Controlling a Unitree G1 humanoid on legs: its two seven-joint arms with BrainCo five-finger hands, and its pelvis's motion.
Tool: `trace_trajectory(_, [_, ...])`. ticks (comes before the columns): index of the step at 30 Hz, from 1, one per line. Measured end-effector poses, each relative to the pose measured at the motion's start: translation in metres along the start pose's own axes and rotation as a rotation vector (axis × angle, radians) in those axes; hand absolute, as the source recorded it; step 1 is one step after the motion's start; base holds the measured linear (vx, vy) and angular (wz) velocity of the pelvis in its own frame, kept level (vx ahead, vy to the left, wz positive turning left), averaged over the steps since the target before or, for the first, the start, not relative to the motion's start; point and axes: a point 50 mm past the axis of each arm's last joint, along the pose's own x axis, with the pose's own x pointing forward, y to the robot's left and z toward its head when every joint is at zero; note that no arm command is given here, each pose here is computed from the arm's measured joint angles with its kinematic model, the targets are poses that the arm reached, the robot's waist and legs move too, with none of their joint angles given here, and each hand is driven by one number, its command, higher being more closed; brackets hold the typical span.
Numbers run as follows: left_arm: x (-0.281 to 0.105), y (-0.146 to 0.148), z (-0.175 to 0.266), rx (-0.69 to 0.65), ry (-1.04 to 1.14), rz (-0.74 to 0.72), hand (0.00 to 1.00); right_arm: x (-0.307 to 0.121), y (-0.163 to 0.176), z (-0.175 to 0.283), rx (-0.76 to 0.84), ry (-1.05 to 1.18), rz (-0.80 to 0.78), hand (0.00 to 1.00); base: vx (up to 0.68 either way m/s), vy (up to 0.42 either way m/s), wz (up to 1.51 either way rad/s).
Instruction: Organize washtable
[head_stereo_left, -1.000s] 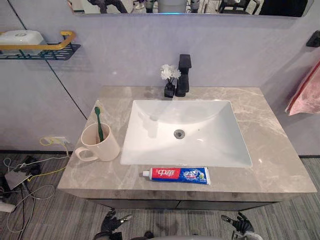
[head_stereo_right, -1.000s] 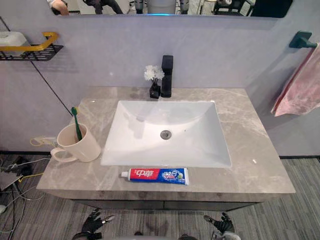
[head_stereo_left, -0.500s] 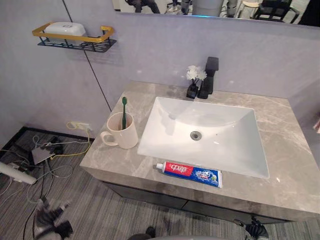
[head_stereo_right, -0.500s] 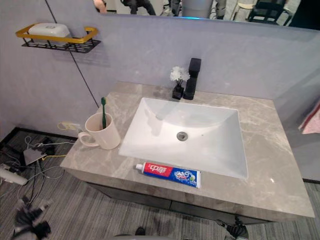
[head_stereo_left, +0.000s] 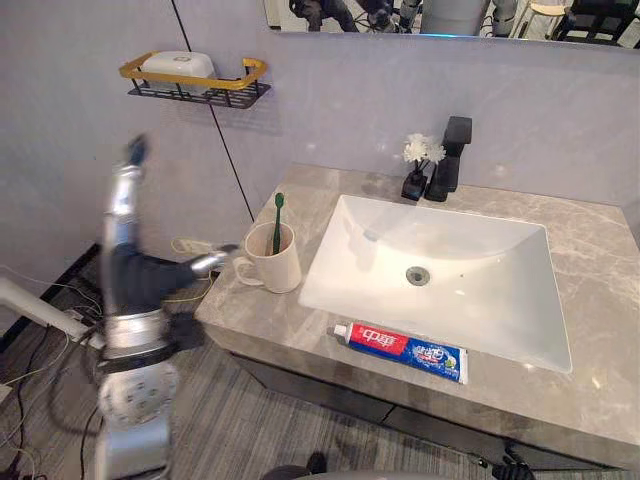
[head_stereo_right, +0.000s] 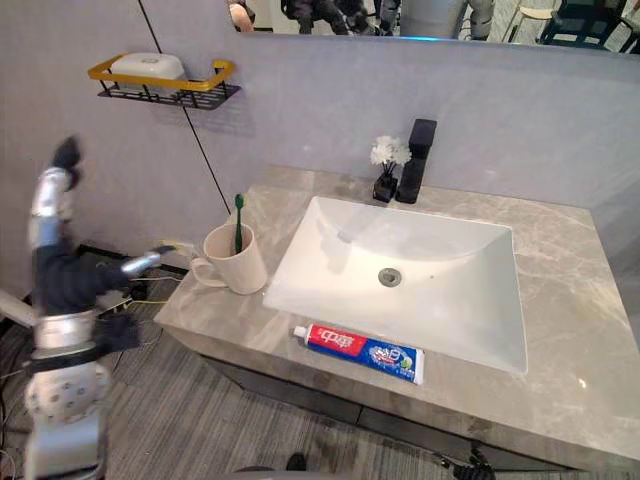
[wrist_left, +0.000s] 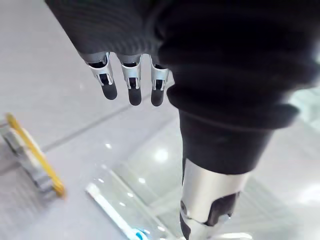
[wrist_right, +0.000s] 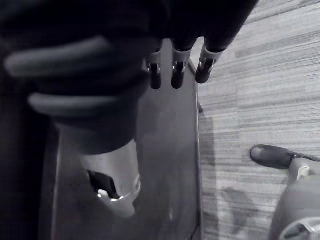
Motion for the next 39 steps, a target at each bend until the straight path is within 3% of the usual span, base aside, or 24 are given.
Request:
trace_trajectory(5, [0.004,-0.044,0.008,-0.088,-0.066,-0.198,0.00,0.002,0.016,0.006,-0.049,-0.015,0.073,0.00,-0.04,0.001,-0.13])
trace_trajectory(13, [-0.023,-0.109,-0.009,-0.115,0.032,-0.543,0.00,0.003,0.025,0.008,-0.041,-0.023,0.094,0.00,0.01,-0.011,-0.11])
trace_trajectory(24, [-0.052,-0.131,-0.047,0.008,0.165,-0.768,0.00,0.004,0.038,0.012,-0.052,-0.030,0.132,0.00,-0.03,-0.003,-0.03])
trace_trajectory(39, [-0.072,-0.130,-0.064,0.091,0.247,-0.852,0.00,0.005,0.041,0.017,-0.051,-0.042,0.139,0.00,-0.02,-0.001,0.00])
